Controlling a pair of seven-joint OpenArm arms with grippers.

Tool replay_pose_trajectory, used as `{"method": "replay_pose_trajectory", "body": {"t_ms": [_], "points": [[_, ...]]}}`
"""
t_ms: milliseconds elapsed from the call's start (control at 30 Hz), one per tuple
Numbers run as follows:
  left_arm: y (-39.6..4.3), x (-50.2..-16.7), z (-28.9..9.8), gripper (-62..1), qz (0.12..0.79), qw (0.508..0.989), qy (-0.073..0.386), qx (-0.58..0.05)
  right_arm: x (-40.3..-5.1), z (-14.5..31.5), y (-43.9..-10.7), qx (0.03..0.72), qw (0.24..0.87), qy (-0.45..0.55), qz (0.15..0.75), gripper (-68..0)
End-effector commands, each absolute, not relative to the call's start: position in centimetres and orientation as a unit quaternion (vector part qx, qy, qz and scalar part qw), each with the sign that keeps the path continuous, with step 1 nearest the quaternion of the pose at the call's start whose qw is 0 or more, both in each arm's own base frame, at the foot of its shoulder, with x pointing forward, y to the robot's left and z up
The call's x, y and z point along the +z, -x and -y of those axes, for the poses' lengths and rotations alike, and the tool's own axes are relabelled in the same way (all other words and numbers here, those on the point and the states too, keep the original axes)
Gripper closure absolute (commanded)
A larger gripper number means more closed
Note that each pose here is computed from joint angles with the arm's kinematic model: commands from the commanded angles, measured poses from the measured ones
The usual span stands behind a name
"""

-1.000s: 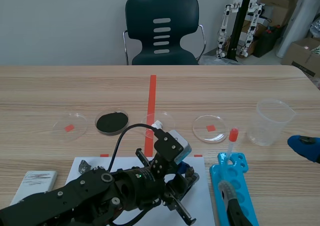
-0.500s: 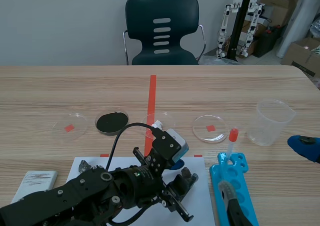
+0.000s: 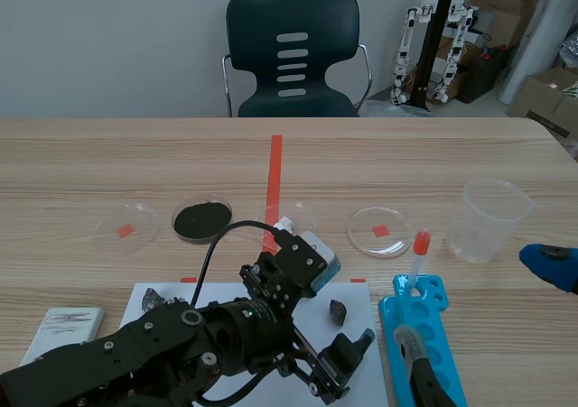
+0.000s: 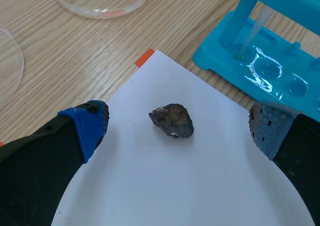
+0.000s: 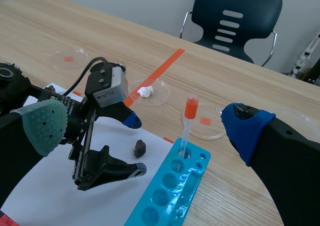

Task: Put the right mineral back

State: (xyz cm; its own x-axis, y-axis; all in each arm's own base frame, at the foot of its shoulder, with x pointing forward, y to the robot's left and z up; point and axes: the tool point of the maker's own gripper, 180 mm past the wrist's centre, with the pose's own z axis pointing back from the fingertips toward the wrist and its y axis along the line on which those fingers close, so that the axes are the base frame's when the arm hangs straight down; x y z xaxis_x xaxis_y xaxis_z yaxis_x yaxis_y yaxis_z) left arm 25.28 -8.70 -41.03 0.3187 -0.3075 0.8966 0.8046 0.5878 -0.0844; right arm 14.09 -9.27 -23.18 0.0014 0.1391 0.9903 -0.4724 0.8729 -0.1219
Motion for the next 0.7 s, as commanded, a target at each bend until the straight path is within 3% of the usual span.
{"method": "replay_pose_trajectory", "body": {"t_ms": [0, 667], "points": [[-25.6, -40.0, 9.4, -58.8, 0.469, 0.756, 0.283, -0.358, -22.6, 9.2, -14.2, 0.218, 0.689, -0.129, 0.679, -65.5], [-25.1, -39.1, 9.2, -58.7, 0.48, 0.731, 0.271, -0.401, -22.6, 9.2, -14.2, 0.218, 0.688, -0.129, 0.679, -65.5]]}}
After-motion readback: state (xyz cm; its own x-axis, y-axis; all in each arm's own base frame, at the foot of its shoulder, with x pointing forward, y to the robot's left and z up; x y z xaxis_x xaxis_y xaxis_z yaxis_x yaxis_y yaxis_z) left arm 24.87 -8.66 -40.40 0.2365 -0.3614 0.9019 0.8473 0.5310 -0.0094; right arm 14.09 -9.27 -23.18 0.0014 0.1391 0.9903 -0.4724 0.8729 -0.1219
